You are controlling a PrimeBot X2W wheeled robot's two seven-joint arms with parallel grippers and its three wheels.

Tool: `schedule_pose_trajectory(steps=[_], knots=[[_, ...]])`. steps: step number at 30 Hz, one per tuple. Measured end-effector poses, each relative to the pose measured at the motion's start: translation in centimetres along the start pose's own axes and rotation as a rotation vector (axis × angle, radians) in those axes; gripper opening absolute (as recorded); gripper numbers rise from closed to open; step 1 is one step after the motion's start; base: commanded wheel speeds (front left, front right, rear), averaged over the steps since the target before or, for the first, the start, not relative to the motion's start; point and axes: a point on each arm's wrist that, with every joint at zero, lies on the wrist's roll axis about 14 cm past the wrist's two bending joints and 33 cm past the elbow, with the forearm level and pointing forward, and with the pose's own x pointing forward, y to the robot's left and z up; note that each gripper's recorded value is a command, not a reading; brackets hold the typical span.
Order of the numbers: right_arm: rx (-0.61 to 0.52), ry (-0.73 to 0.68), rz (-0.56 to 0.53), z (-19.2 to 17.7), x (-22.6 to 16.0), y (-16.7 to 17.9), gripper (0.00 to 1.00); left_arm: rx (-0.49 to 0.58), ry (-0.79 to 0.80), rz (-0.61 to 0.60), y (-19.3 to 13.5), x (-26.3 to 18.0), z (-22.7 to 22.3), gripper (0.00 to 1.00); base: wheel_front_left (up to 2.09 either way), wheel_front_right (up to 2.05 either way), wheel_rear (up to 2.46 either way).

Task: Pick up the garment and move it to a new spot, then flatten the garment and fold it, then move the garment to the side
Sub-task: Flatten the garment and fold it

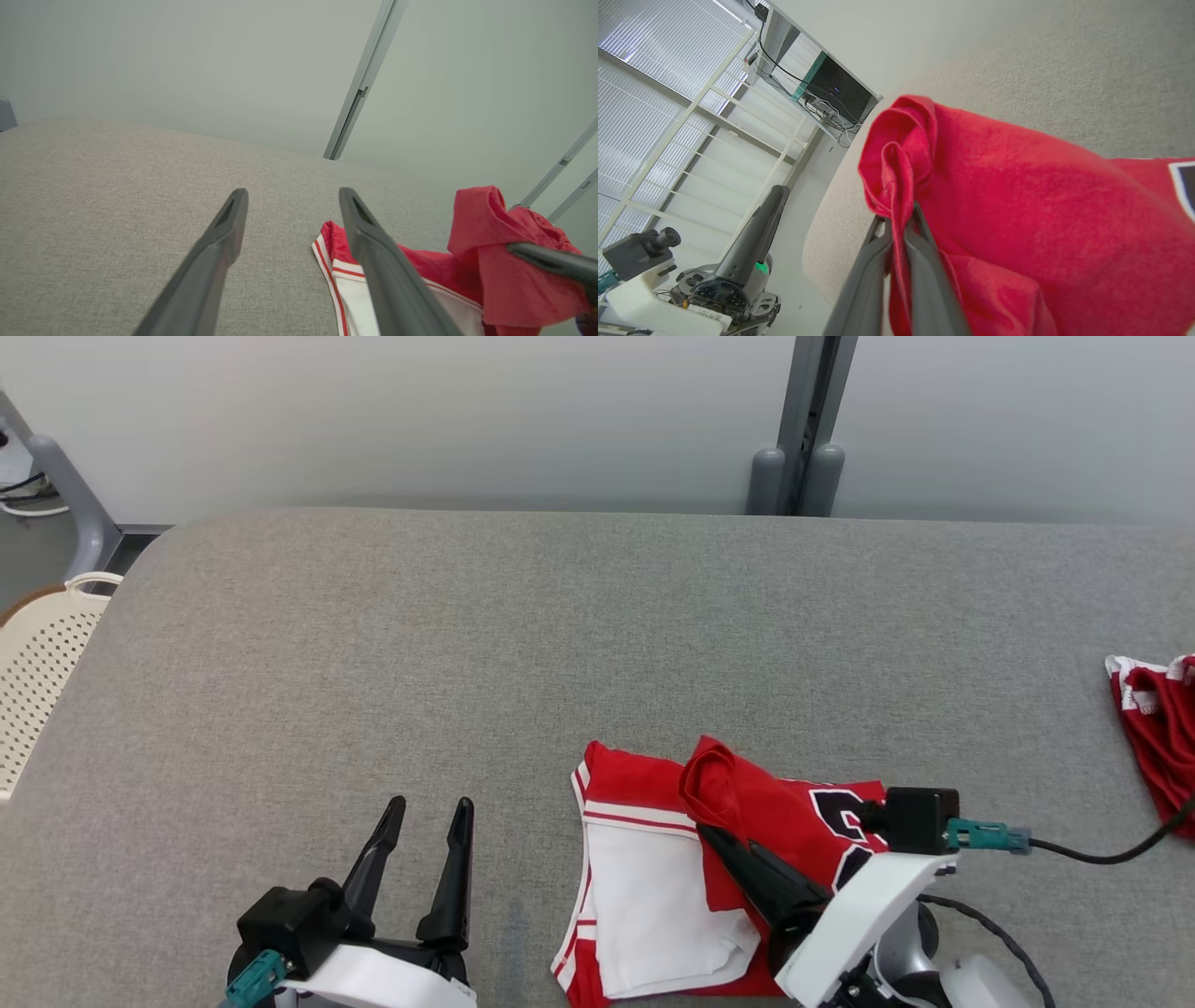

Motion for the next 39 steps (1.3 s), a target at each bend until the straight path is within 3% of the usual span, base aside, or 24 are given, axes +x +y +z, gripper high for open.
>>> schedule_pose_trajectory(steps=[12,13,19,21,30,36,39], knots=[[-0.005,0.071,0.029,-3.6,2.8,0.6,0.00,-0.003,-0.008,0.017,0.4,-0.1,0.2,1.00,0.00,0.00,0.00],[-0.001,0.074,0.031,-3.8,3.0,0.6,0.05,-0.001,-0.010,0.017,0.4,0.0,0.2,1.00,0.00,0.00,0.00],[0.020,0.088,0.040,-4.5,4.1,0.7,0.53,-0.004,-0.006,0.019,0.5,0.0,0.1,1.00,0.00,0.00,0.00],[0.023,0.089,0.042,-4.6,4.4,0.8,1.00,-0.005,-0.007,0.017,0.4,0.1,0.1,1.00,0.00,0.00,0.00],[-0.001,0.017,0.083,-3.1,5.8,2.1,1.00,-0.006,-0.009,0.022,0.5,0.1,0.1,1.00,0.00,0.00,0.00],[-0.152,-0.142,0.038,0.8,5.7,0.5,1.00,-0.009,-0.009,0.012,0.2,0.3,0.1,1.00,0.00,0.00,0.00],[-0.165,-0.209,0.002,2.6,5.2,-0.6,1.00,-0.009,-0.008,0.001,-0.2,0.5,0.0,1.00,0.00,0.00,0.00]])
